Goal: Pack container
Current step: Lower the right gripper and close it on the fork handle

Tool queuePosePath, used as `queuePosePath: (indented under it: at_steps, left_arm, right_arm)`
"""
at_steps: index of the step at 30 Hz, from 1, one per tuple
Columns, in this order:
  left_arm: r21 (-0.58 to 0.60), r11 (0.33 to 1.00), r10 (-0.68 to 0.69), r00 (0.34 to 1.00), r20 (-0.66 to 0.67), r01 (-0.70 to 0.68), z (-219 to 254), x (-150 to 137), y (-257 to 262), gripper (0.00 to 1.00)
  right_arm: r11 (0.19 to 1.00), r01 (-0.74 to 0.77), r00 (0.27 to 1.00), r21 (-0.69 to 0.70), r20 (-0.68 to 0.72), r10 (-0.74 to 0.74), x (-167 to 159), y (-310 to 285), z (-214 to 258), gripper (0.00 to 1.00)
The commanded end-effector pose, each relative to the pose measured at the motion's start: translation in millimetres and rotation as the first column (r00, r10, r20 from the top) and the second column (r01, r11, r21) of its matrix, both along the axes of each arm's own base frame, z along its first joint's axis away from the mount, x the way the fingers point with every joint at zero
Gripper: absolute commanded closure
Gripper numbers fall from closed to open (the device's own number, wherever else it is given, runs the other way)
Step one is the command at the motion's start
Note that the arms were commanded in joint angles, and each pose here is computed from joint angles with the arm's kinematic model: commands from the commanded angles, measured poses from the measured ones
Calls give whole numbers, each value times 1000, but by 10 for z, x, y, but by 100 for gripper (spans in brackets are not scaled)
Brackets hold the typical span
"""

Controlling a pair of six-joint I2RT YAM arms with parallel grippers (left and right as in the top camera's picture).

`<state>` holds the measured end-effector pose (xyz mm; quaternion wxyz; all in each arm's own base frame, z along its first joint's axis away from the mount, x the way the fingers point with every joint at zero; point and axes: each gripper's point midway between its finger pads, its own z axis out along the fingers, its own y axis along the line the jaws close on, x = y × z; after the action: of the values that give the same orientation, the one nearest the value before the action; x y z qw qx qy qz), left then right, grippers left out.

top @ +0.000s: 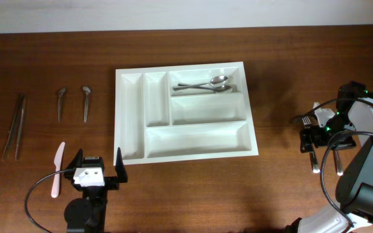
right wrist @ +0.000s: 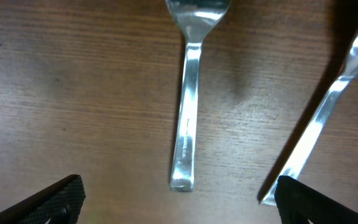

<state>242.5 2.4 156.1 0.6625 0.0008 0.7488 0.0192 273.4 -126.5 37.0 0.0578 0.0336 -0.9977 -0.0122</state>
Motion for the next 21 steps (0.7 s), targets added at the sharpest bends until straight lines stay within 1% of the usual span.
queuePosePath:
  at_steps: [1, 5, 10, 21]
  left_arm:
    - [15, 1000, 0, 1000, 1, 0, -5, -1, 6, 1]
    - [15, 1000, 0, 1000, 1, 0, -6, -1, 6, 1]
    - [15, 1000, 0, 1000, 1, 0, -5, -1, 6, 1]
    - [15, 1000, 0, 1000, 1, 0, -5, -1, 6, 1]
  right_arm:
    - [1000, -12, 1000, 17, 7, 12, 27, 42, -37, 1]
    - [998, -8, 998, 58, 70, 4, 169, 102, -55, 1]
    - [999, 3, 996, 47, 85, -7, 208, 76, -59, 1]
    - [998, 5, 999, 67, 37, -8, 181, 87, -250, 1]
